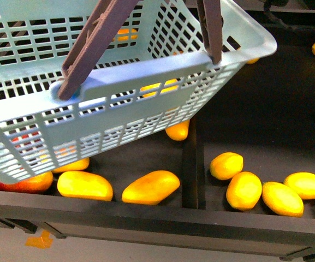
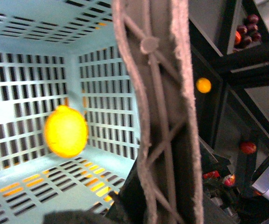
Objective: Pick lemon and mango into basket
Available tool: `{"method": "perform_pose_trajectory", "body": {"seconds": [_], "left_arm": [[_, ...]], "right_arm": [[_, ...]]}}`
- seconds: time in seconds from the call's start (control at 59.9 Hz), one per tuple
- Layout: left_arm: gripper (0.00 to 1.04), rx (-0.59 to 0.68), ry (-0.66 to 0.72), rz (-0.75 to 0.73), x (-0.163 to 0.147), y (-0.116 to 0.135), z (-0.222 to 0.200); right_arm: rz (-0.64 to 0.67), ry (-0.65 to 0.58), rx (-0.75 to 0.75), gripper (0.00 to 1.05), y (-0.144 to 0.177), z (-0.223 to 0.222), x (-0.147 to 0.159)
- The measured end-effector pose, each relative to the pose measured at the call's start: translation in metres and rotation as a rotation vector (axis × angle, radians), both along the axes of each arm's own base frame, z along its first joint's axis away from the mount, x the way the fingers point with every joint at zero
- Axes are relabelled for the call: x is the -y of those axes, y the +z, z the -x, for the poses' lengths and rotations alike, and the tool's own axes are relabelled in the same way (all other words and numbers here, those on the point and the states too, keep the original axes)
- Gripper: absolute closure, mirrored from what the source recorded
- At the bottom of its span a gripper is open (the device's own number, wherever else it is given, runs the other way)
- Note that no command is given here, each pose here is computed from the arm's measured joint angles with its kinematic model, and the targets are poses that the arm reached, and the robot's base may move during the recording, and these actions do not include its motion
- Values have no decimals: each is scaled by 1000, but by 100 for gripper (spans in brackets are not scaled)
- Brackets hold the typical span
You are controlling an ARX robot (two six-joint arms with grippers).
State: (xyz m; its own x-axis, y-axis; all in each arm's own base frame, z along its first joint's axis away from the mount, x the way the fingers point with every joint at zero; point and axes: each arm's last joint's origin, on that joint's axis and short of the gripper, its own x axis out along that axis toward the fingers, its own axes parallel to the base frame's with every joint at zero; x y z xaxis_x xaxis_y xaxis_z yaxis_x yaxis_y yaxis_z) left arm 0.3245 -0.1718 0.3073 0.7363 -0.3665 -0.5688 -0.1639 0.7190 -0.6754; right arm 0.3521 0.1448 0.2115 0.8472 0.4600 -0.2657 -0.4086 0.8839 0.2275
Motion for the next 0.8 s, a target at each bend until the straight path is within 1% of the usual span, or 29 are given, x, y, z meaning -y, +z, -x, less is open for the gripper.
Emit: {"method": "perform_pose_trajectory", "body": {"seconds": [0.05, 0.117, 0.183, 0.284, 0.334, 0.367, 0.417, 0.5, 0.634, 0.667, 0.684, 0.701, 0.717, 0.734, 0.801], "left_arm": [[100, 1, 4, -2, 0, 0, 0], [100, 3, 7, -6, 0, 0, 0], [100, 4, 7, -9, 0, 0, 0], [100, 4, 5, -8, 0, 0, 0], [100, 3, 4, -7, 0, 0, 0], [100, 3, 4, -7, 0, 0, 0], [100, 3, 4, -8, 0, 0, 0], [100, 2, -7, -5, 2, 0, 1], [100, -2, -3, 2, 1, 0, 0], [100, 0, 2, -2, 0, 0, 0], [100, 0, 3, -2, 0, 0, 0], [100, 1, 7, -5, 0, 0, 0], [100, 1, 7, -5, 0, 0, 0], [100, 3, 9, -8, 0, 0, 0], [100, 3, 8, -7, 0, 0, 0]], "right_arm": [[-16, -31, 11, 9, 4, 3, 8], [-36, -105, 38, 9, 11, 9, 24], [-37, -208, 72, 9, 19, 18, 46], [-12, -408, 105, 9, 25, 39, 86], [-1, -462, 105, 9, 23, 47, 97], [21, -488, 124, 11, 21, 51, 103], [45, -495, 213, 19, 18, 59, 109], [95, -470, 290, 33, 9, 75, 113], [137, -457, 308, 54, -3, 100, 119], [141, -457, 311, 61, -6, 108, 122], [143, -457, 311, 63, -7, 110, 122], [145, -454, 312, 68, -9, 115, 124], [147, -456, 311, 70, -9, 116, 124], [150, -454, 310, 75, -12, 121, 126], [158, -459, 305, 86, -17, 130, 129]]}}
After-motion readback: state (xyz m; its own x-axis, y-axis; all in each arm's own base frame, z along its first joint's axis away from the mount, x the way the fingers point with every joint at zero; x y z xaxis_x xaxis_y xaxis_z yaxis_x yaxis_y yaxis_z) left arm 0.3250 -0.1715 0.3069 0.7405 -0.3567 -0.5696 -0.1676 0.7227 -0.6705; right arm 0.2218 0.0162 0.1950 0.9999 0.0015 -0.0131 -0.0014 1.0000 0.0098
